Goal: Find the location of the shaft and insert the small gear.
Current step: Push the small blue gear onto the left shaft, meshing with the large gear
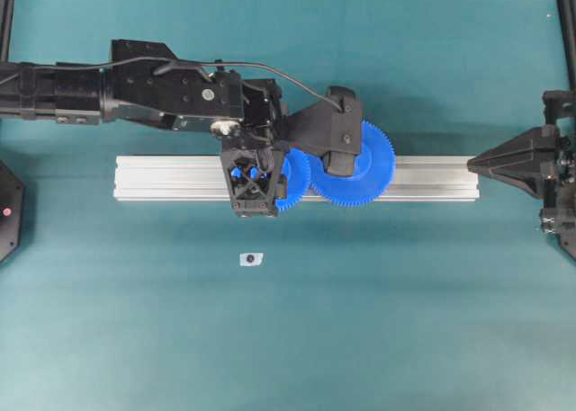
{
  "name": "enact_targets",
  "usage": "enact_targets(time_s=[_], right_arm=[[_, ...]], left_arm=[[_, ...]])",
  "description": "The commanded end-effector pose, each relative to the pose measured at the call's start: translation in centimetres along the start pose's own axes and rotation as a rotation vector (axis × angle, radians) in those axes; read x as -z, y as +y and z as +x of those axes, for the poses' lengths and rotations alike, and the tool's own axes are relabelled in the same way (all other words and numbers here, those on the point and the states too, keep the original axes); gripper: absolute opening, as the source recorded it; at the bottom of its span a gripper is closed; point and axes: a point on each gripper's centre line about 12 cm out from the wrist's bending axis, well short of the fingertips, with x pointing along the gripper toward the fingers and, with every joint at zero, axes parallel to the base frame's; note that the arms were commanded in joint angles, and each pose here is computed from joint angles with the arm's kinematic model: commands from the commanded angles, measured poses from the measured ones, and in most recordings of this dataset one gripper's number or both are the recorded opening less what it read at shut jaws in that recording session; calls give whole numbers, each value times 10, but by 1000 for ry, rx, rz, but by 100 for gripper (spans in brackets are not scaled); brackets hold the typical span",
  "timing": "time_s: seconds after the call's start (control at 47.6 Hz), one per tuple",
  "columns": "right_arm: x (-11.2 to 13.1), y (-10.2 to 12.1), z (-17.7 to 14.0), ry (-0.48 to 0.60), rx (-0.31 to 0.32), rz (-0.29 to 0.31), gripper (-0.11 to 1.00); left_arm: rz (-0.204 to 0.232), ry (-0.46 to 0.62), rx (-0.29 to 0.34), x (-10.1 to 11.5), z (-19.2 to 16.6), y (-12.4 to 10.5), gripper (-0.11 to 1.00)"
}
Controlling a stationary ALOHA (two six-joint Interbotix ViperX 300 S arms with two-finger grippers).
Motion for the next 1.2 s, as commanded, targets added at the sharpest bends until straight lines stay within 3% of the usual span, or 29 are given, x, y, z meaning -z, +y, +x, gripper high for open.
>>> enact_targets(time_s=[0.0, 0.273, 0.715, 1.177], right_arm=[[-4, 0, 1, -10, 1, 10, 2], [-4, 0, 1, -13, 1, 10, 2], [-4, 0, 1, -10, 1, 10, 2], [-4, 0, 1, -13, 1, 10, 2]], left_arm=[[-12, -33, -14, -4, -12, 8, 63], [-8, -53, -16, -10, -18, 7, 70], [-10, -38, -14, -11, -25, 6, 68], [12, -21, -1, -12, -15, -10, 68]])
